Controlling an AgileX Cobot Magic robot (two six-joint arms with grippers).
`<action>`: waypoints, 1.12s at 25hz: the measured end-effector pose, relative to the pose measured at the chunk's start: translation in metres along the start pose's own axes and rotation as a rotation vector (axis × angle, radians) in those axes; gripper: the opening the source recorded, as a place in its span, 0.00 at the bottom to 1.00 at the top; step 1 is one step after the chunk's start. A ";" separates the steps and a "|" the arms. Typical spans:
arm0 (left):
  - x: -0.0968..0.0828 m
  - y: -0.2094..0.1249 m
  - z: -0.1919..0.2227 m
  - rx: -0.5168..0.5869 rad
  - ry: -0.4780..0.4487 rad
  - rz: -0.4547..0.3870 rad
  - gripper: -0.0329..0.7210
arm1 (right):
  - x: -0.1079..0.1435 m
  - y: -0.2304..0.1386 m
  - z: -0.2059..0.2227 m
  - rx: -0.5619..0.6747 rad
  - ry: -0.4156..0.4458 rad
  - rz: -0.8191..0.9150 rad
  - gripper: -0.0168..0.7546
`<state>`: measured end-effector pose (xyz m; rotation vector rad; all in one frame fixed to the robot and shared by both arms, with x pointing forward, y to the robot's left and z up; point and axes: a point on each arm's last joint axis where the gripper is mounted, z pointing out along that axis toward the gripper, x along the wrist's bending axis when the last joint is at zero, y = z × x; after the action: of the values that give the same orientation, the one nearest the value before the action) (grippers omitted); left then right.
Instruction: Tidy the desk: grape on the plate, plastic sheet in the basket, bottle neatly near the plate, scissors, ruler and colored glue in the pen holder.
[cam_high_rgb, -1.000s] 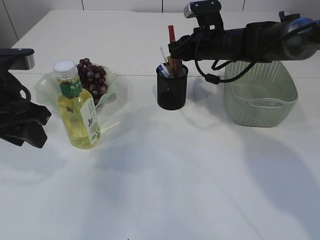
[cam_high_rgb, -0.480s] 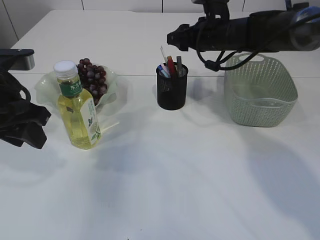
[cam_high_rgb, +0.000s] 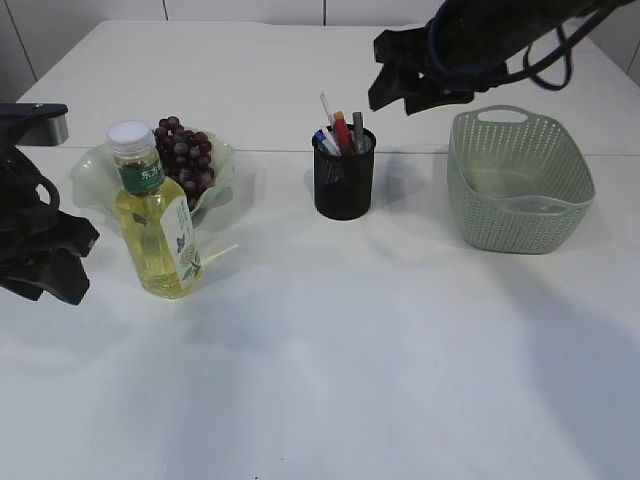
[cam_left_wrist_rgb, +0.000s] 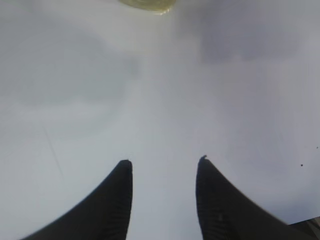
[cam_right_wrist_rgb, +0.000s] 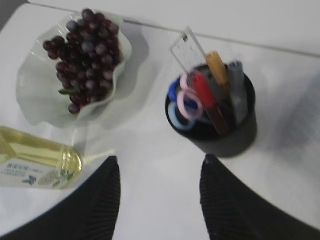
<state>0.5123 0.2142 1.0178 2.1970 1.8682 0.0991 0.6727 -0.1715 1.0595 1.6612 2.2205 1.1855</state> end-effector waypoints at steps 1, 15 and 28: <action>0.000 0.000 0.000 0.002 0.000 0.000 0.45 | 0.002 -0.001 -0.011 0.038 -0.035 0.001 0.56; 0.000 -0.008 -0.007 0.052 0.006 0.004 0.45 | 0.012 -0.017 -0.133 0.216 -0.458 -0.044 0.56; 0.002 -0.062 -0.106 -0.128 0.008 0.000 0.45 | 0.029 -0.101 -0.194 0.193 -0.476 -0.061 0.56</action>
<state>0.4303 0.2403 1.1050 2.1140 1.8126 0.2210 0.4828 -0.2541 1.1368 1.7049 2.1029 0.4992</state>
